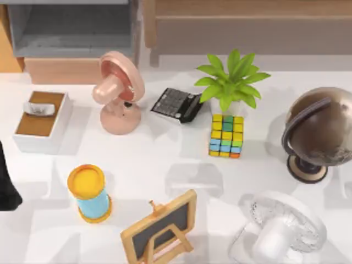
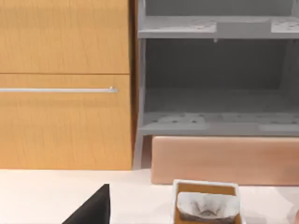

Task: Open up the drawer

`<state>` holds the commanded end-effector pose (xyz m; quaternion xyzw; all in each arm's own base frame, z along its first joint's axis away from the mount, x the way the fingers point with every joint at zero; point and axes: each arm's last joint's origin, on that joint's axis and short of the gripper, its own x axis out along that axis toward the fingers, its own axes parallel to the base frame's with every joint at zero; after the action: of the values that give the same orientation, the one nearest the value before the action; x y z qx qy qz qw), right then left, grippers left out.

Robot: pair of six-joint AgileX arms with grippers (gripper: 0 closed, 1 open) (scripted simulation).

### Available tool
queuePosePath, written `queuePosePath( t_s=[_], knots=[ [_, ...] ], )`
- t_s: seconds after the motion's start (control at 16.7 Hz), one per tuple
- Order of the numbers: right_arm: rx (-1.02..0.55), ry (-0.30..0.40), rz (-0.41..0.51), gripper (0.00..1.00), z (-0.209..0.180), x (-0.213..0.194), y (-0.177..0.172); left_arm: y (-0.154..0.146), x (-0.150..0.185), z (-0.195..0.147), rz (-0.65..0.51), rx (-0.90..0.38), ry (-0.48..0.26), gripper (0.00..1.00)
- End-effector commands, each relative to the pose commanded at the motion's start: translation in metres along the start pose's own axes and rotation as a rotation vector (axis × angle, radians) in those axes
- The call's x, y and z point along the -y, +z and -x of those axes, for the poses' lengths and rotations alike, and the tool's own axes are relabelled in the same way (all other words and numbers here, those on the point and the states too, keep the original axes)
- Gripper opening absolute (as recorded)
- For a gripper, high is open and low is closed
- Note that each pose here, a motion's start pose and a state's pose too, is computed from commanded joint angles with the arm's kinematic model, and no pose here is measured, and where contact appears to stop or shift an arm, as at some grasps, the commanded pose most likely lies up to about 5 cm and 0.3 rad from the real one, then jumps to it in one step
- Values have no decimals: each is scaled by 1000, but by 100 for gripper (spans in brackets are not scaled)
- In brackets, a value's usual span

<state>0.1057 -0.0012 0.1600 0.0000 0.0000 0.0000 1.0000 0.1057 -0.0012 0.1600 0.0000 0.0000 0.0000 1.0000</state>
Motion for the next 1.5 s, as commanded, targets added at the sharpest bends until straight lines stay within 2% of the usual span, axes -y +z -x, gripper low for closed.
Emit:
queuePosePath(
  t_s=[0.18,0.48,0.9,1.14,1.5],
  knots=[
    [0,0,0,100,0,0,0,4,1,0,0,7,1,100],
    [0,0,0,100,0,0,0,46,9,-10,3,37,4,100],
    [0,0,0,100,0,0,0,98,45,-69,-3,-12,0,100],
    [0,0,0,100,0,0,0,111,62,-89,-1,-3,0,100],
    [0,0,0,100,0,0,0,111,63,-89,-1,-2,2,100]
  ],
)
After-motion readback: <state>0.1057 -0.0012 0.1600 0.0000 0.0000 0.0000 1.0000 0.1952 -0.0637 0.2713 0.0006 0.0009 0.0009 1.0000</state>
